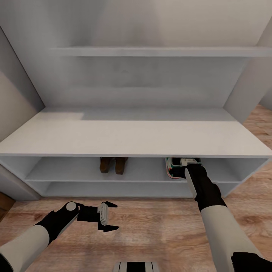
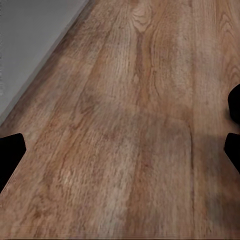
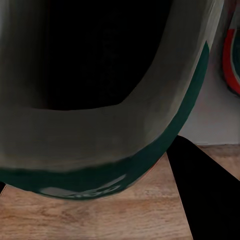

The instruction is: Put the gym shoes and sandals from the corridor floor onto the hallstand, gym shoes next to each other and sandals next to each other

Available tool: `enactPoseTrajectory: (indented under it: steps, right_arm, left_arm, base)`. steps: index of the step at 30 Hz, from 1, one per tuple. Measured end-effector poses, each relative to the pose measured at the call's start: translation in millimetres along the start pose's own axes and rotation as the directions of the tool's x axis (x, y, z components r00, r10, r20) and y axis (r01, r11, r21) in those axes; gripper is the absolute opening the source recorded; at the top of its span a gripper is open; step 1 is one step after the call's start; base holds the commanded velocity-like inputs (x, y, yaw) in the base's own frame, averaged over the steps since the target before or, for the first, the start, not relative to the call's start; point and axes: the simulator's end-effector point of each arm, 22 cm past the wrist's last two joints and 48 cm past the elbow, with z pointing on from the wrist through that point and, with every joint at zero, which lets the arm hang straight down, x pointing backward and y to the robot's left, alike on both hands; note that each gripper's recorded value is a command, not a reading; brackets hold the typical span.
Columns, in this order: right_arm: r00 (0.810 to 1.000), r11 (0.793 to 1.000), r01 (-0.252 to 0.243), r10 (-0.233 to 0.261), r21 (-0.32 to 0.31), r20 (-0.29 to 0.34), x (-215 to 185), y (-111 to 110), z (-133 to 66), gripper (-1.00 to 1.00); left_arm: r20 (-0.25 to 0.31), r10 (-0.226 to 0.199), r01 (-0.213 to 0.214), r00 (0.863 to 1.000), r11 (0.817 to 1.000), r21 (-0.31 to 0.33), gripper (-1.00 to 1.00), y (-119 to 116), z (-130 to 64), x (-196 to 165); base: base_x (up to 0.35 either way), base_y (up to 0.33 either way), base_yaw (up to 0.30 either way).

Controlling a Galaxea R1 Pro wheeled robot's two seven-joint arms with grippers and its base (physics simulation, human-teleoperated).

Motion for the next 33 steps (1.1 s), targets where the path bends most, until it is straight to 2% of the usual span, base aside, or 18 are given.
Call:
enactPoseTrajectory:
  steps: [33]
  right_arm:
    - [1.0,1.0,0.001,-0.001,0.0,-0.001,0.4,0.2,0.2,-1.0]
  left_arm:
    - [0.001,0.001,-0.001,1.0,1.0,0.0,1.0,0.0,0.1,-0.1]
  base:
    - [0.041,0.003,0.0]
